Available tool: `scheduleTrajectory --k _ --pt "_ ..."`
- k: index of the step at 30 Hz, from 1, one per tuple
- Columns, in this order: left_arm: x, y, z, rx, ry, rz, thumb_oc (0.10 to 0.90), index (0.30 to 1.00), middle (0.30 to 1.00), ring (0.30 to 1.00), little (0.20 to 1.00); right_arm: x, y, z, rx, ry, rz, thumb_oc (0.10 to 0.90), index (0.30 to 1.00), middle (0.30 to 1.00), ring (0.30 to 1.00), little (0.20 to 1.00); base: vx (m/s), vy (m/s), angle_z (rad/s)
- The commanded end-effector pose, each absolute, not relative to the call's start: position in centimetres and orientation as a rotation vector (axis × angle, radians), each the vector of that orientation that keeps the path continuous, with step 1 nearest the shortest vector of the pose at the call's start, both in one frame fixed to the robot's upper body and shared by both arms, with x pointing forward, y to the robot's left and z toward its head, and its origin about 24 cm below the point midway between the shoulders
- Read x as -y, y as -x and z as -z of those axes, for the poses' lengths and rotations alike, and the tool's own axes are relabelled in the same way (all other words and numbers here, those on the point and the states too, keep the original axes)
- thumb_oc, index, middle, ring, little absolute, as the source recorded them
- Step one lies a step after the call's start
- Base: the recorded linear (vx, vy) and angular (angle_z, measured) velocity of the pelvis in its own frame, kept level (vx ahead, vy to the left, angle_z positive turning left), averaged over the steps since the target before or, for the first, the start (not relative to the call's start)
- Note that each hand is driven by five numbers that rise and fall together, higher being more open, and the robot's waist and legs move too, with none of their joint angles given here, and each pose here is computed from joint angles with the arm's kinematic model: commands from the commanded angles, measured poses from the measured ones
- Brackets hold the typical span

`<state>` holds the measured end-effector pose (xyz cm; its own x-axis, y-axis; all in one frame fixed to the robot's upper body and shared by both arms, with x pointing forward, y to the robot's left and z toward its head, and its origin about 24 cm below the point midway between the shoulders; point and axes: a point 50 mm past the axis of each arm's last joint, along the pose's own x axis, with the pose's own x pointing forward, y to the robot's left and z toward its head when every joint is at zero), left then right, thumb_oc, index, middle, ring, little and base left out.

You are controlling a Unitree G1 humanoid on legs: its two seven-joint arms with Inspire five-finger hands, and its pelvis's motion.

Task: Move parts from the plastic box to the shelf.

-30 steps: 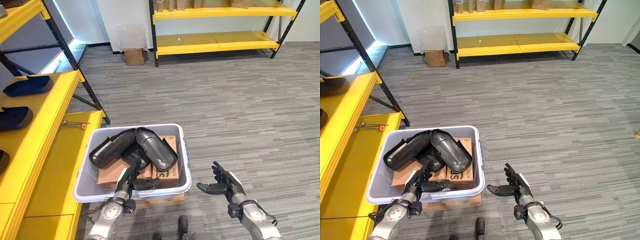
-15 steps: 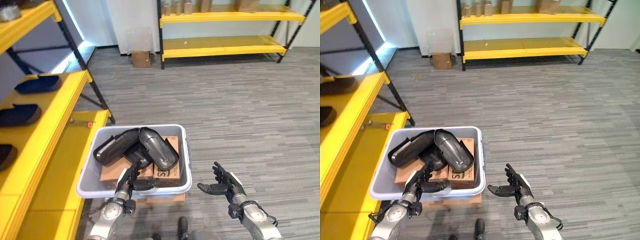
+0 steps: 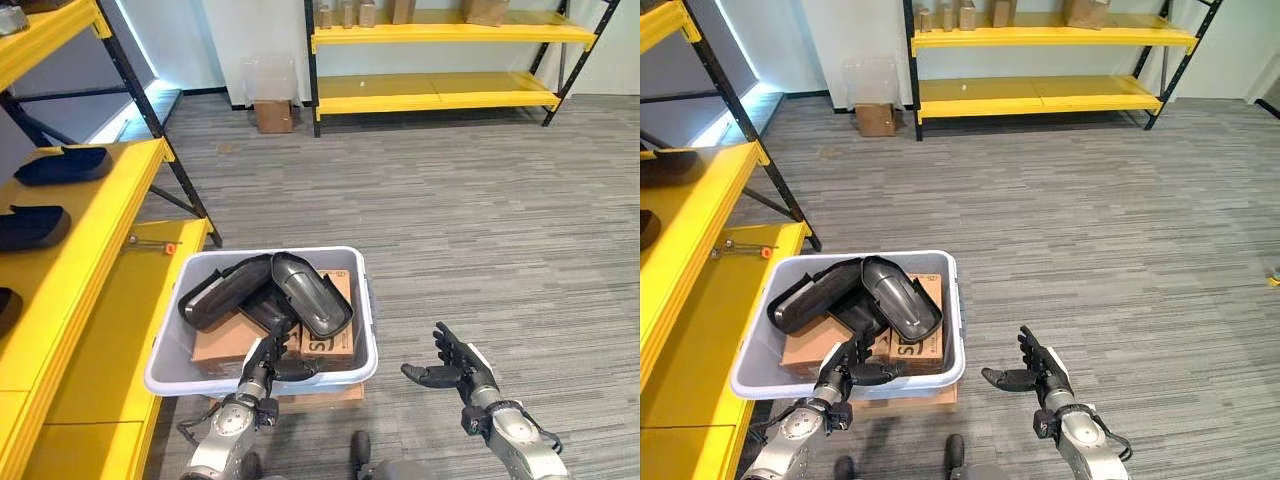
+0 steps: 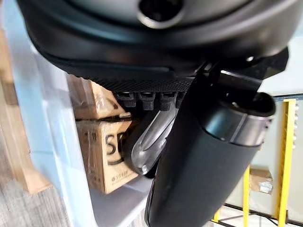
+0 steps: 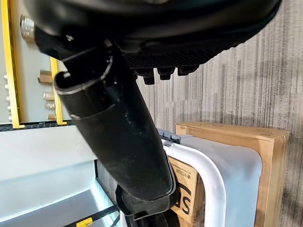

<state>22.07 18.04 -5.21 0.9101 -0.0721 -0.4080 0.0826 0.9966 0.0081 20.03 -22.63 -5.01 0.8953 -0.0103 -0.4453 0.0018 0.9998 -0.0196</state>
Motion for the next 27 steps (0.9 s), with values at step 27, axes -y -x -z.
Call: scheduleTrajectory --k 27 --pt "-20.9 -24.3 0.5 -0.187 -0.139 0.11 0.9 1.0 1.0 1.0 1.0 24.0 -28.9 -11.7 0.197 0.744 -0.169 0.9 1.0 1.0 1.0 1.0 0.03 0.04 -0.07"
